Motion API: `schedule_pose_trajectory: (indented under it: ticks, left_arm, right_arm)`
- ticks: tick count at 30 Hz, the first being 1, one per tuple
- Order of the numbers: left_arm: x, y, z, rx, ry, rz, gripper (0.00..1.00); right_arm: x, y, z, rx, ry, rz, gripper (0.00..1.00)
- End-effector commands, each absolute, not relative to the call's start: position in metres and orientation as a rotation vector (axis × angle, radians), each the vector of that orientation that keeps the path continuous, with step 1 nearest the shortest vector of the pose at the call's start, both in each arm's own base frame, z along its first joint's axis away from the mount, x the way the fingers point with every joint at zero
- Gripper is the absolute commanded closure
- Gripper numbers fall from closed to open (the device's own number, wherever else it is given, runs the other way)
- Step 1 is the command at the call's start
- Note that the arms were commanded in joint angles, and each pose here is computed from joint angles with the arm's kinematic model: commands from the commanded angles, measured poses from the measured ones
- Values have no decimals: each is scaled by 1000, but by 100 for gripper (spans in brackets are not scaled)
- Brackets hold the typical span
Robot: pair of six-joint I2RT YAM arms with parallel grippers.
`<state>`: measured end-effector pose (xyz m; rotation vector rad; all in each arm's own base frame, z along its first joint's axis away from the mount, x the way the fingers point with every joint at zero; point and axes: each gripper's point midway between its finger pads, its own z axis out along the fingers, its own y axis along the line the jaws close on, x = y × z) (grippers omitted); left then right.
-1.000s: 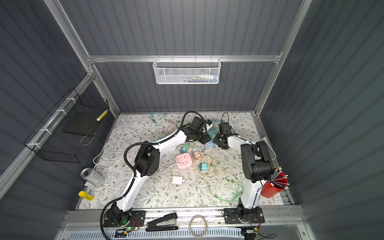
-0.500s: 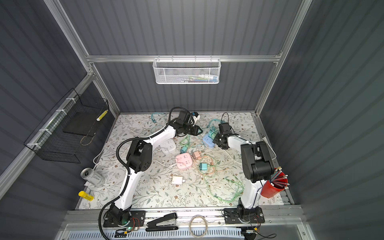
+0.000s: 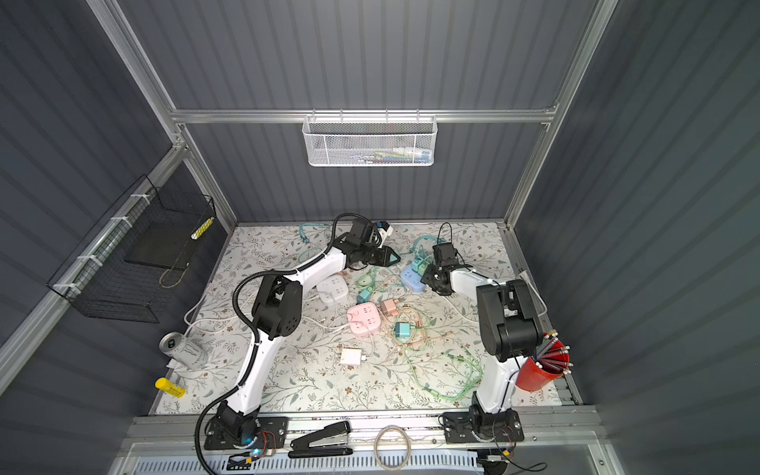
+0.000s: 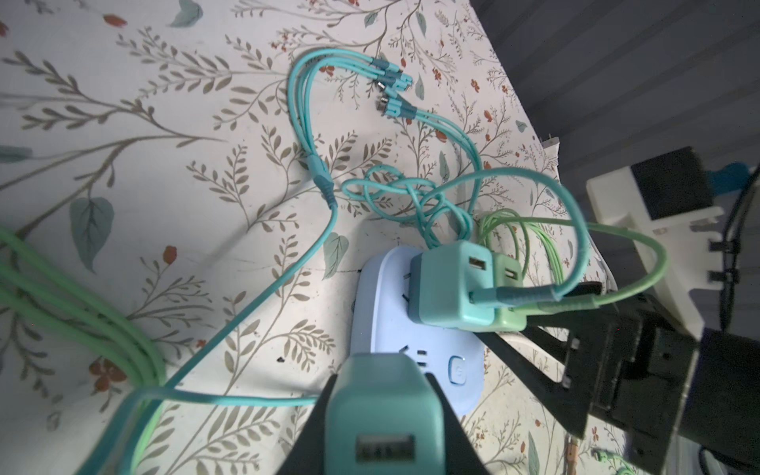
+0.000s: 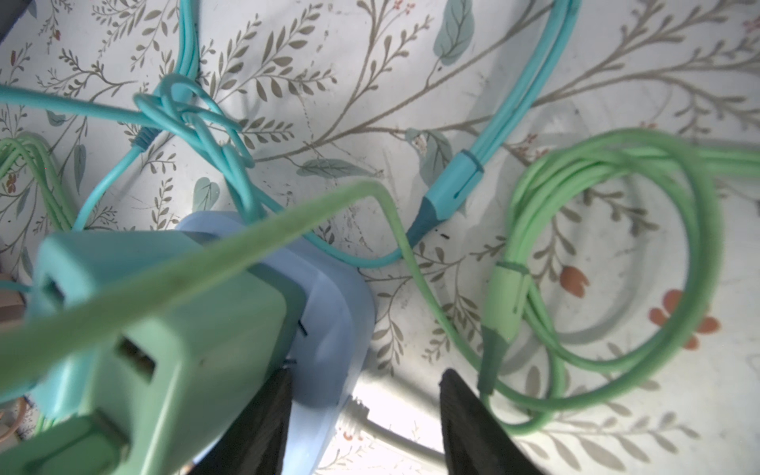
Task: Pull the plug off the socket
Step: 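Pull the teal adapter out of the blue strip with the left gripper, then move the left gripper away and open it to drop the teal adapter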
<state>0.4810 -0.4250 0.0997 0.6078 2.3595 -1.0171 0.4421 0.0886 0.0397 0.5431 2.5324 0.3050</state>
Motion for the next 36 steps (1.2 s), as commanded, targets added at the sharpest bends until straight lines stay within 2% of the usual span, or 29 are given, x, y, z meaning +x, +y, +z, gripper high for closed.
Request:
schedule_pose_trajectory:
  ticks: [1, 11, 24, 36]
  left_arm:
    - [478, -427, 91, 597, 2406, -1049, 89]
    - [475, -425, 75, 583, 2458, -1042, 85]
    - [471, -424, 63, 577, 2520, -1047, 58]
    - [473, -412, 81, 542, 2525, -965, 32]
  right_arm:
    - [423, 87, 25, 504, 2627, 260, 41]
    - [431, 96, 46, 428, 2584, 327, 38]
    - [429, 97, 71, 372, 2539, 344, 37]
    - [426, 91, 86, 254, 2531, 273, 34]
